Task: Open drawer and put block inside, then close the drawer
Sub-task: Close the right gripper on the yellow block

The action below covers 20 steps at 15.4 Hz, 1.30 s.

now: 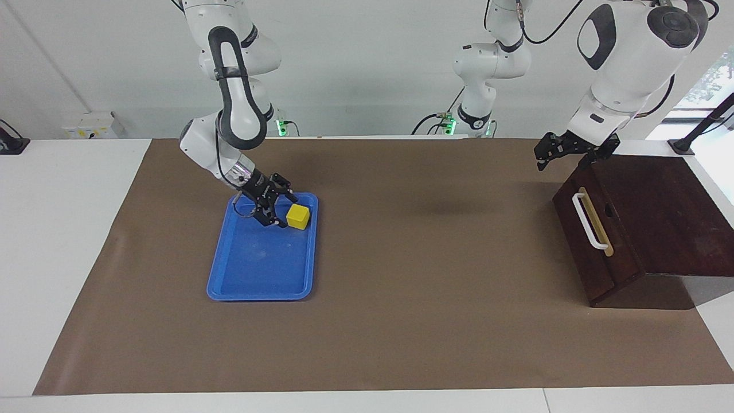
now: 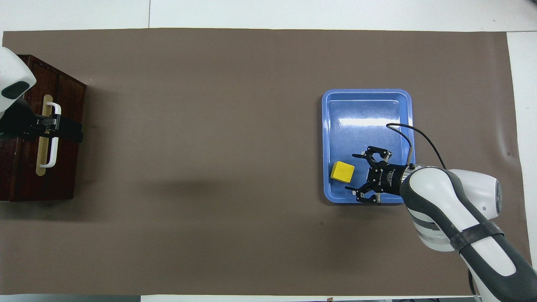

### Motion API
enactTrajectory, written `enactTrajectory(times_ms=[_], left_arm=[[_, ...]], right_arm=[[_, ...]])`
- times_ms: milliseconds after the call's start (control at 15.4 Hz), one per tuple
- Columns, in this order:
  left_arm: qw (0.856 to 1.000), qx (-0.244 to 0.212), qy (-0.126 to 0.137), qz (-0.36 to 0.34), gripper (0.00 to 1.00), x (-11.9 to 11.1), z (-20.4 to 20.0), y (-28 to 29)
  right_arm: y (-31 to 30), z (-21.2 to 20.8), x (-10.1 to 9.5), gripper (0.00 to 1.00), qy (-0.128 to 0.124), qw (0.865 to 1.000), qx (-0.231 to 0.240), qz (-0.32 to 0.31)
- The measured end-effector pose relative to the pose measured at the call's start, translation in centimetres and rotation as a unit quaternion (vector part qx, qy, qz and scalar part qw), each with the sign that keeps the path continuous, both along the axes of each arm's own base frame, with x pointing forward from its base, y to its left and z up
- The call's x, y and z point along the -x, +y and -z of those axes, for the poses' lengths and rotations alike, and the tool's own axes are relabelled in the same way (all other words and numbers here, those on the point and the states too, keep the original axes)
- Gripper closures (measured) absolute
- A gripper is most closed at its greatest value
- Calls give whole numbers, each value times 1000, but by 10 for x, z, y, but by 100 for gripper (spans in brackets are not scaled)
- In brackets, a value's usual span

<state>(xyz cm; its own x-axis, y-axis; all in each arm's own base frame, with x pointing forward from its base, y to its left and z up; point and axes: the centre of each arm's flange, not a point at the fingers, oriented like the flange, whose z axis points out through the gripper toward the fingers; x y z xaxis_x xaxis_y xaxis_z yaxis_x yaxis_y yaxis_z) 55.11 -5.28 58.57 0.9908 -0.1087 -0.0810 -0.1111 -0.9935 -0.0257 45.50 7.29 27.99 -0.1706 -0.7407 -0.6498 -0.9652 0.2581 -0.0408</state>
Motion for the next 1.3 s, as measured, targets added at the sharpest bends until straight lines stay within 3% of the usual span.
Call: enactTrajectory(times_ms=[260, 389, 519, 844, 974, 1298], left_arm=[[1000, 0, 0, 0, 0, 0, 0, 0], [1000, 0, 0, 0, 0, 0, 0, 0], [1000, 0, 0, 0, 0, 0, 0, 0], [1000, 0, 0, 0, 0, 0, 0, 0], [1000, 0, 0, 0, 0, 0, 0, 0], [1000, 0, 0, 0, 0, 0, 0, 0]], right_arm=[[5, 0, 1, 0, 0, 1000, 0, -6], [8, 0, 1, 5, 0, 1000, 0, -8], [8, 0, 1, 24, 0, 1000, 0, -8], [8, 0, 1, 30, -1, 1000, 1, -9], [8, 0, 1, 45, -3, 1000, 1, -11], [7, -2, -2, 45, -22, 999, 8, -26]])
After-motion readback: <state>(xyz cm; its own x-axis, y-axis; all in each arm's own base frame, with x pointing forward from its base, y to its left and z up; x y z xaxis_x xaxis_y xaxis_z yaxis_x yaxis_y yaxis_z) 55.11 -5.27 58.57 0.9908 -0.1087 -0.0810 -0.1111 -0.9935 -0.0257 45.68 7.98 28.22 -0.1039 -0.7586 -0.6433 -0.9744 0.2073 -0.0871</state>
